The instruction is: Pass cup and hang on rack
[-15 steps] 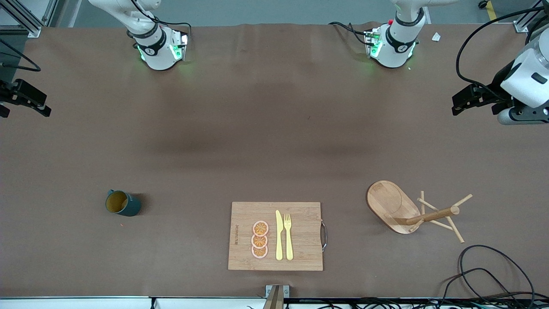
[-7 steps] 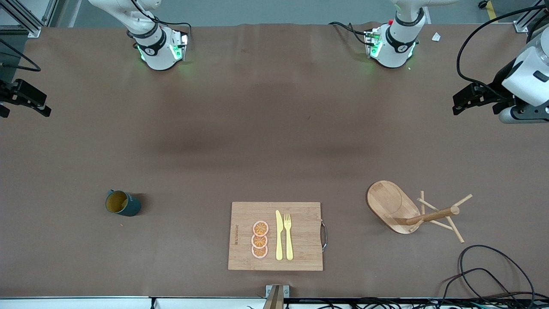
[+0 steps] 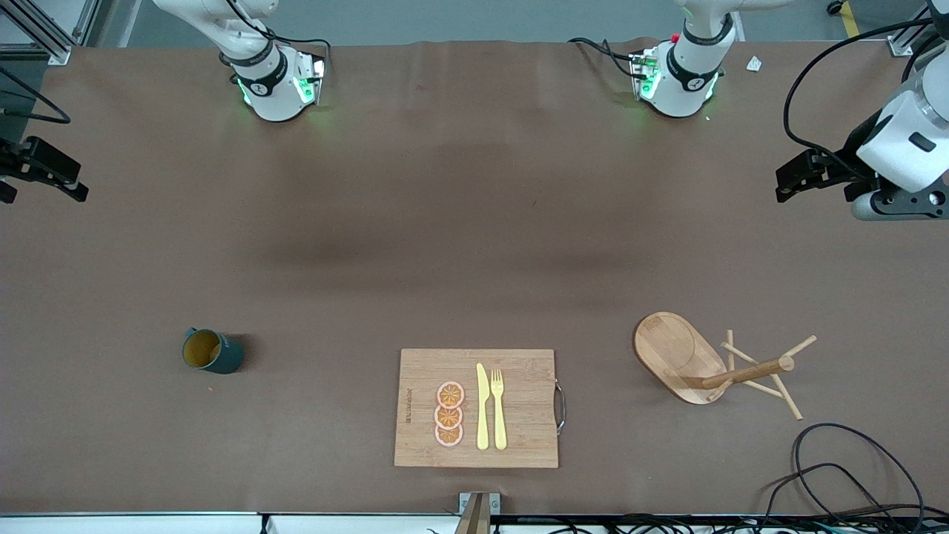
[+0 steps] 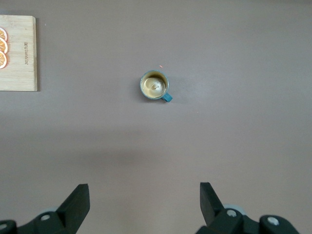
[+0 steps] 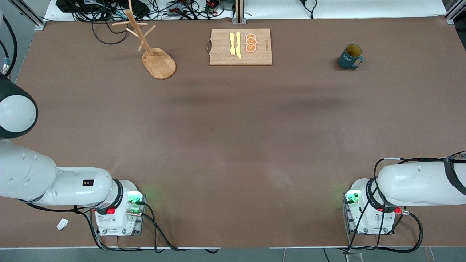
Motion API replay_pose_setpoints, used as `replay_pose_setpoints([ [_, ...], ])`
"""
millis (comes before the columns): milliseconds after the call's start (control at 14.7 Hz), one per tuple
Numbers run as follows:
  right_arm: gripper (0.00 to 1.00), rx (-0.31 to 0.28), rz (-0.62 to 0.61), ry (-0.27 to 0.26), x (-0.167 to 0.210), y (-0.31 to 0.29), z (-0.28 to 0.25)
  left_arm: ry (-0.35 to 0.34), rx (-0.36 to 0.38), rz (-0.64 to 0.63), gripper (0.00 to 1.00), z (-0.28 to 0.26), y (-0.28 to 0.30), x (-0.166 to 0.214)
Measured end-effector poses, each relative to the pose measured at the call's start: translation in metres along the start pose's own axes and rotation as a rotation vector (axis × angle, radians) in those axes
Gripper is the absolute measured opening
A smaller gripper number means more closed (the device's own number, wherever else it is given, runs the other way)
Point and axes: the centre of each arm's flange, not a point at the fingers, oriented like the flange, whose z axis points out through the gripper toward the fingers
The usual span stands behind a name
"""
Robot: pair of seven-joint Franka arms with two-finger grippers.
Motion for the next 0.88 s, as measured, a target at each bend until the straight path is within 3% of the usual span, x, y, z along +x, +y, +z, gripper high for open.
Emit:
replay_pose_setpoints([
  [476, 1.00, 0.002, -0.002, -0.032, 0.006, 0.010, 0.018, 0.005, -0.002, 0.001, 1.00, 0.004, 0.001, 0.004],
  [883, 1.00, 0.010, -0.007, -0.084, 0.067, 0.017, 0.134, 0.023, -0.006, 0.009, 1.00, 0.009, 0.005, 0.012],
])
